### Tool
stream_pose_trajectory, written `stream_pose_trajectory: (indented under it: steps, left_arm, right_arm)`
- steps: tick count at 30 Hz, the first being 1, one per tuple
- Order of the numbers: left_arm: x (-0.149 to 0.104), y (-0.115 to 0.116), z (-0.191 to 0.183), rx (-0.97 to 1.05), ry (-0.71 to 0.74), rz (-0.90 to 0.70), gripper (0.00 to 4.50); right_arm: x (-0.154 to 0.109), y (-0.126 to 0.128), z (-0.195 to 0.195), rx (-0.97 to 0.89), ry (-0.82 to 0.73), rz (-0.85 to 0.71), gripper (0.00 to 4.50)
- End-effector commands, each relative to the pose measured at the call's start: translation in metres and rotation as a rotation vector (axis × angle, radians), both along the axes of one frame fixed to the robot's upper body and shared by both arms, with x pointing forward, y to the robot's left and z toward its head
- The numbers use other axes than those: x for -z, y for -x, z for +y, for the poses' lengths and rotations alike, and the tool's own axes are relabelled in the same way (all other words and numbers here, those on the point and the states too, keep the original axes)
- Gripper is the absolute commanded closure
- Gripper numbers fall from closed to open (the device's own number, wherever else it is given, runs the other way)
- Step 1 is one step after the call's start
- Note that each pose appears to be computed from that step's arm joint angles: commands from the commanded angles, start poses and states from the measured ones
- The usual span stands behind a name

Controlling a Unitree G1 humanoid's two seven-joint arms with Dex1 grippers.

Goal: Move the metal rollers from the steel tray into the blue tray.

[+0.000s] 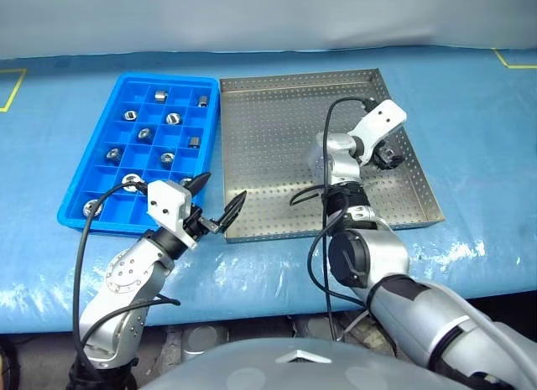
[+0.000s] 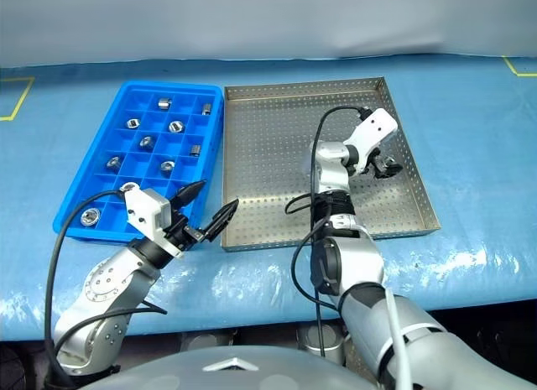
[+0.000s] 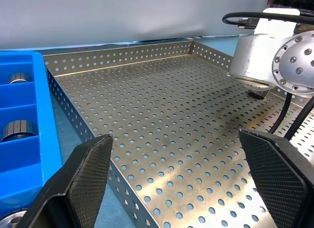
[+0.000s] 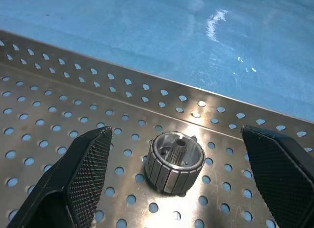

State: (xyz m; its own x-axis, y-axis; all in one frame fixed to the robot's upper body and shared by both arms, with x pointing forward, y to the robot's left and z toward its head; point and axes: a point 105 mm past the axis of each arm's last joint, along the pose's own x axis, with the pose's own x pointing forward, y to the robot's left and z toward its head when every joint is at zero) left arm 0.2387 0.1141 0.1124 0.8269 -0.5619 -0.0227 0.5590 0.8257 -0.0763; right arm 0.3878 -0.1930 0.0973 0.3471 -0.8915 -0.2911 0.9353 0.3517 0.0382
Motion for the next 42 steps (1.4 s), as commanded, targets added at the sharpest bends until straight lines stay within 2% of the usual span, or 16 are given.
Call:
stream_pose_trajectory:
  steps: [1, 24, 26, 29, 36, 42]
  left_arm:
    - [-0.009, 0.001, -0.003, 0.016, 0.013, -0.044, 0.0]
    - [-0.009, 0.004, -0.002, -0.002, 0.01, -0.045, 0.0]
    - [-0.009, 0.004, -0.002, -0.004, 0.009, -0.045, 0.0]
    - [-0.009, 0.004, -0.001, -0.008, 0.009, -0.047, 0.0]
    - [-0.01, 0.003, -0.001, -0.009, 0.01, -0.05, 0.0]
    - [-0.01, 0.003, -0.002, -0.011, 0.012, -0.051, 0.0]
  right_arm:
    - [-0.014, -0.004, 0.001, 0.009, 0.008, -0.048, 0.06]
    - [0.002, -0.002, -0.01, 0.121, -0.116, 0.001, 0.06]
    - [0.003, -0.001, -0.011, 0.127, -0.118, 0.01, 0.45]
    - [0.003, -0.002, -0.011, 0.124, -0.121, 0.012, 1.29]
    - [0.004, -0.003, -0.009, 0.105, -0.111, 0.016, 3.6]
    - [-0.003, -0.01, 0.013, -0.002, -0.091, -0.021, 3.67]
